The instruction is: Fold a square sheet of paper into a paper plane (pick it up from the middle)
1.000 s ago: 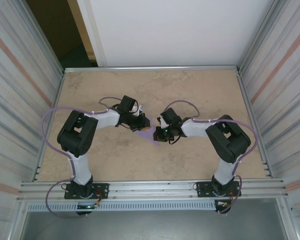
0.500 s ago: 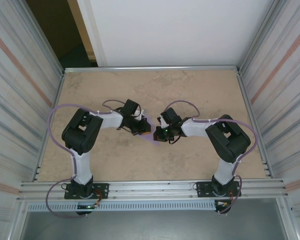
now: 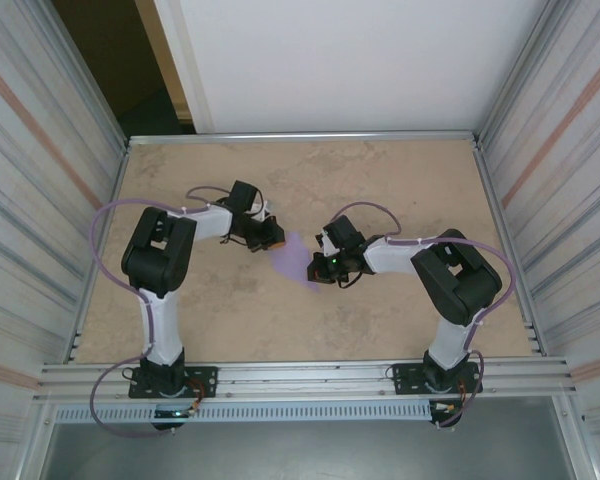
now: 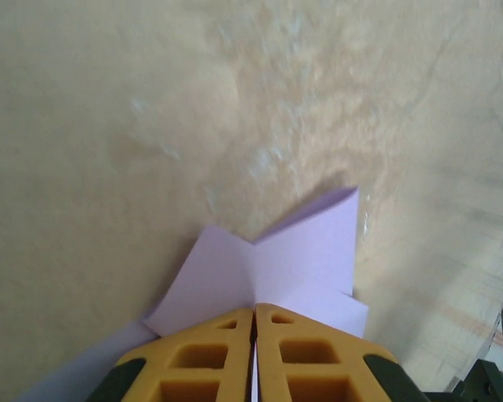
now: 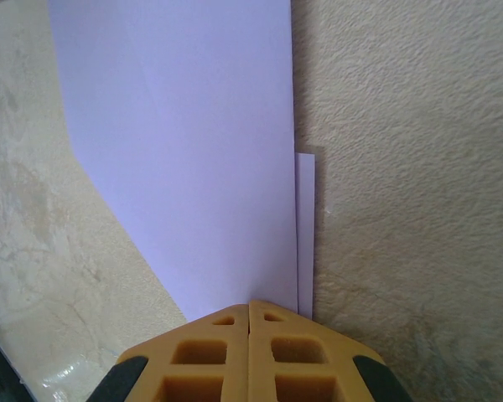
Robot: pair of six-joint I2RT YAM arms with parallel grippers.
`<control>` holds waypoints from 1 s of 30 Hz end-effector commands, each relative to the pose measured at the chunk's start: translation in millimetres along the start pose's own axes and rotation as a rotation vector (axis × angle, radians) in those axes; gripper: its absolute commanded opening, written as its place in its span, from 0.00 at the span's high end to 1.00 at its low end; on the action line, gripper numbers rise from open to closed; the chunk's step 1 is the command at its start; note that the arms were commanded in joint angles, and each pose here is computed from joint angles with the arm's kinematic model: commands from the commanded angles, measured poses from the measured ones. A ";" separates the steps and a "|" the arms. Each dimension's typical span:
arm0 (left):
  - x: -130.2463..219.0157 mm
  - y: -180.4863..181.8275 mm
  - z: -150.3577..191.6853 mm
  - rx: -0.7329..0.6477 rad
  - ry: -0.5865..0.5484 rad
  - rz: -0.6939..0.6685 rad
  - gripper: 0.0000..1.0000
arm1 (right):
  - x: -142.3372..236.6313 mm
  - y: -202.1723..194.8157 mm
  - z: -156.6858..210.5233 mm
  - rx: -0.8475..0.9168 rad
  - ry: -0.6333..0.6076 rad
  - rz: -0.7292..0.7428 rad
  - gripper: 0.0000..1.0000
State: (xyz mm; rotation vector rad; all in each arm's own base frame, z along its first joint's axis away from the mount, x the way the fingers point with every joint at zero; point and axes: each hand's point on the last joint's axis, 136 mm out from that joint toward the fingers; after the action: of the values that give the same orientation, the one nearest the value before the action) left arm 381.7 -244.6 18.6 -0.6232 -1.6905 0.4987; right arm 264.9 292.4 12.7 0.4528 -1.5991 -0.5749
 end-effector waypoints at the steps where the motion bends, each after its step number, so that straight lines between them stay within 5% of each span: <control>1: 3.2 45.6 -10.3 0.012 -0.012 -0.158 0.90 | -9.4 -77.0 37.8 -0.132 0.098 0.257 0.99; 9: 17.7 60.1 -30.6 0.028 -0.040 -0.184 0.90 | -9.6 -60.7 29.8 -0.131 0.077 0.193 0.98; 19: 75.7 44.1 -74.9 0.006 -0.173 -0.168 0.89 | 11.2 9.7 -2.7 -0.083 -0.023 -0.054 0.87; 26: 91.6 9.6 -42.9 0.041 -0.218 -0.033 0.84 | 65.4 36.8 -34.4 -0.063 -0.223 -0.176 0.62; 30: 83.9 -2.9 -14.2 0.069 -0.208 0.032 0.81 | 68.5 18.0 -40.7 -0.065 -0.233 -0.132 0.59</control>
State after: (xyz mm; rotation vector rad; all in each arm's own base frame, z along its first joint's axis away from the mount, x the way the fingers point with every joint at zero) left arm 398.7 -180.1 85.8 -0.5263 -1.8910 0.5854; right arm 295.6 274.7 90.4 0.5084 -1.7532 -0.8222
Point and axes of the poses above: each hand's point on the last joint's axis, 136 mm out from that joint toward the fingers, its own x axis back along the fingers, its own y axis along the line the jaws close on, z = x × y, and after that the axes turned 10 degrees about -x, right-handed
